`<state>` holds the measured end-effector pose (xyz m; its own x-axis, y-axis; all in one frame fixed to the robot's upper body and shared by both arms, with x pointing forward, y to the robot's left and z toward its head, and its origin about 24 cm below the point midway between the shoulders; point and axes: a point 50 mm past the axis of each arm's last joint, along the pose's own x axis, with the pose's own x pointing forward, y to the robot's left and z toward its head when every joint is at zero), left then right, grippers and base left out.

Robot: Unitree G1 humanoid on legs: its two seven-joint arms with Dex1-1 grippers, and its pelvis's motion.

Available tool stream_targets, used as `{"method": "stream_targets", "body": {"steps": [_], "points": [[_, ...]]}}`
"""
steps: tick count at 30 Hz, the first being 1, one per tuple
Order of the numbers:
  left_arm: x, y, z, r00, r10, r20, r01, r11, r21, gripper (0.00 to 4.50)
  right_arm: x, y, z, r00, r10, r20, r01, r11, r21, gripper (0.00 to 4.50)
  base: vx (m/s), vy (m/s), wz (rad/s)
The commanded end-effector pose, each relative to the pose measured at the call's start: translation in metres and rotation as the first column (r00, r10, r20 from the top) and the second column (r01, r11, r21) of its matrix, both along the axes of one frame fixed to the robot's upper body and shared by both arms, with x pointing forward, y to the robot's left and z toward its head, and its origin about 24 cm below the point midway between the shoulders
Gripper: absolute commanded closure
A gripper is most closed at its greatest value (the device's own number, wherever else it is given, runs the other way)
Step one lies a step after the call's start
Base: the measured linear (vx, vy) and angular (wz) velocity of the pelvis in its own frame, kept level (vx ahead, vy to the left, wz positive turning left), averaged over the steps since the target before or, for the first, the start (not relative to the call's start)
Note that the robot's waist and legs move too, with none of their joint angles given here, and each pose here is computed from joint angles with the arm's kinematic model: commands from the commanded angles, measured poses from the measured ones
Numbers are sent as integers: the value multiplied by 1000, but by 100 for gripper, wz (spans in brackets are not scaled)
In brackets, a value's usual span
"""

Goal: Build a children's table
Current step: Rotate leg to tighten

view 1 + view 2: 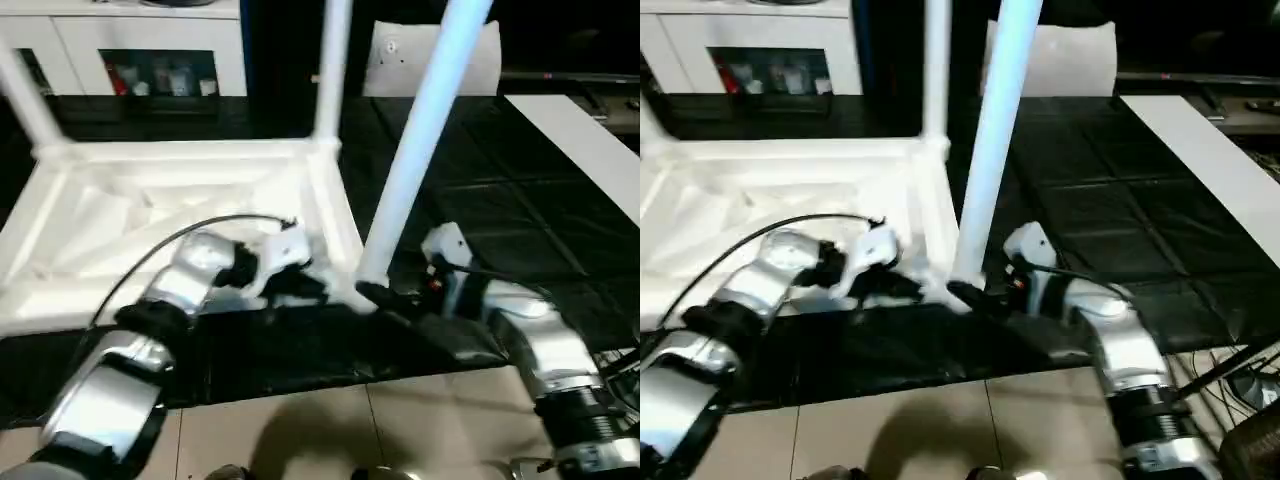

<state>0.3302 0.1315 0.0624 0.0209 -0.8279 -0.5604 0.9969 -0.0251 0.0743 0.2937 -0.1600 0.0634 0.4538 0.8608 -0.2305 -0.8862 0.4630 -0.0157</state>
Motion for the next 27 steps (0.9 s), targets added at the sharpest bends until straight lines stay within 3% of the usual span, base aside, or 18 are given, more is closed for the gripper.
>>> {"method": "stream_targets", "body": {"steps": [1, 6, 14, 27], "points": [[-9, -4, -2, 990, -139, -37, 141, 989, 52, 450, -2, 1, 3, 995, 96, 3, -96, 995, -21, 6, 0, 0, 0], [-14, 2, -2, 976, -206, -73, 211, 975, 73, 450, -7, 1, 3, 980, 195, -30, -196, 980, -29, 6, 0, 0, 0], [-17, 1, 1, 954, -284, -99, 292, 953, 75, 450, -12, 10, 4, 943, 326, -71, -327, 945, 3, 80, 0, 0, 0], [-18, -2, 2, 946, -308, -100, 316, 946, 76, 450, -14, 17, 2, 914, 392, -103, -392, 920, 26, 186, 0, 0, 0]]}}
